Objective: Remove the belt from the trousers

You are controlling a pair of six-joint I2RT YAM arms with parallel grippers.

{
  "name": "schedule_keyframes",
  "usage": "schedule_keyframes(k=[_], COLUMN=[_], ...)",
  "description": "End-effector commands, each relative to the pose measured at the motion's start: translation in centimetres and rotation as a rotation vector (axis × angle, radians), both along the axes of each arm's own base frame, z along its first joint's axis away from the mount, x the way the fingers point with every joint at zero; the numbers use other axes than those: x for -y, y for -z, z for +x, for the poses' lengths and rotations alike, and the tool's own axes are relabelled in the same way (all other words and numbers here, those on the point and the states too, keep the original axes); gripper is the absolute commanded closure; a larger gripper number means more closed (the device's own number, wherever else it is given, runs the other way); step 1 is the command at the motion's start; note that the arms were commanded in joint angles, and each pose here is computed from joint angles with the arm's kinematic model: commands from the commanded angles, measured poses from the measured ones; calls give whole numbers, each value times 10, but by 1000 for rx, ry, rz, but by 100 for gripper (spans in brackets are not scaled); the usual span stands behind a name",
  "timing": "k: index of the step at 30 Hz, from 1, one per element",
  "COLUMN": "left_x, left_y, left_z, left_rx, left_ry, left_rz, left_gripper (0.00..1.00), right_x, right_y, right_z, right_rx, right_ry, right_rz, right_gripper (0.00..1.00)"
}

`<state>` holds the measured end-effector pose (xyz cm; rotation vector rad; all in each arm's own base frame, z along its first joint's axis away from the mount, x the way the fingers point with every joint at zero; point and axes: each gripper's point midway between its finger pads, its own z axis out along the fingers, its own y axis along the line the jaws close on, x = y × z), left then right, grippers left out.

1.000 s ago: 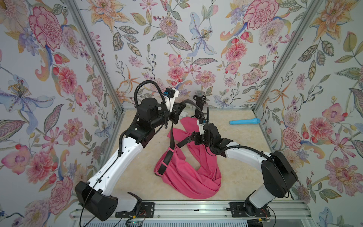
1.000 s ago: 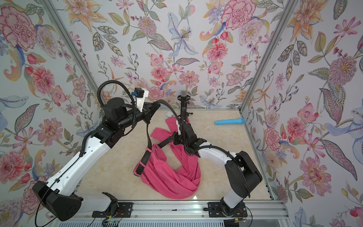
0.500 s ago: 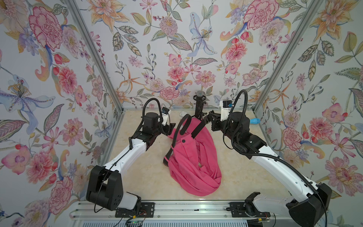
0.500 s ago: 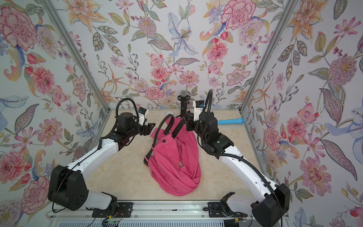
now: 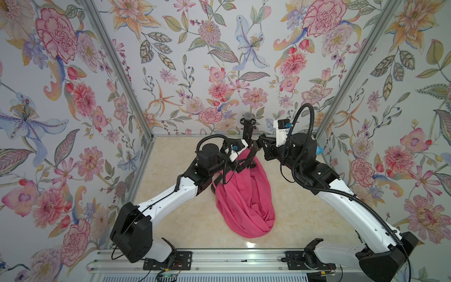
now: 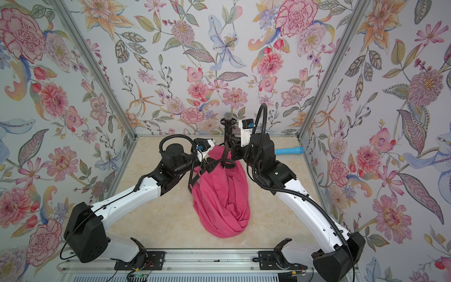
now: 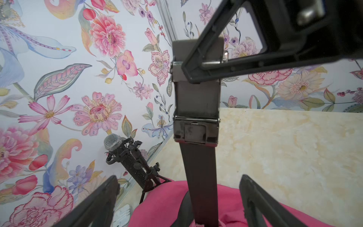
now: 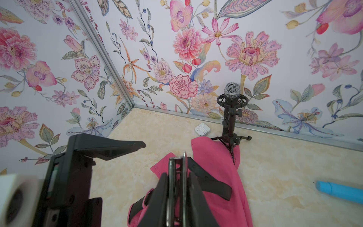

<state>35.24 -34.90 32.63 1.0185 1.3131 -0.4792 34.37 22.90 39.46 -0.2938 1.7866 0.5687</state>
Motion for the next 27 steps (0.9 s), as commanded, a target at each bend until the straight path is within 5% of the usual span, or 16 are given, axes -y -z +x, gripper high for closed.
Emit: schedule_keyframes(k=[1,4,9,10,12,15,18,23,27], left_x=[25,38,43,42,38,30,22,10,3], left_y=[-27,-23,-19,-20,-22,-31,-46,-74,-99], left_z=[5,10,1,1,1,1,1,-1,-9], left_rx=[57,32,-27,-29,-33,-36,-46,-100,-132], left_ry=[56,98,157,153,133,107,99,114,138], left_rz=[-69,-74,-103,-107,-111,-121,-141,-214,-268], left_gripper=[9,25,70,77,88,94,99,100,100], right_x=[-2,-6,-3,-2,5,34,61,41,-11], right_y=[-37,-30,-15,-13,-13,-6,31,117,139], right_z=[-18,-21,-22,-23,-29,-42,-52,-38,-18], right_rx=[78,68,73,81,109,163,181,67,30], right_ry=[-59,-92,-111,-118,-115,-13,95,67,-49], right_rz=[72,68,67,74,98,146,217,211,182], right_gripper=[100,100,91,85,57,30,19,13,11])
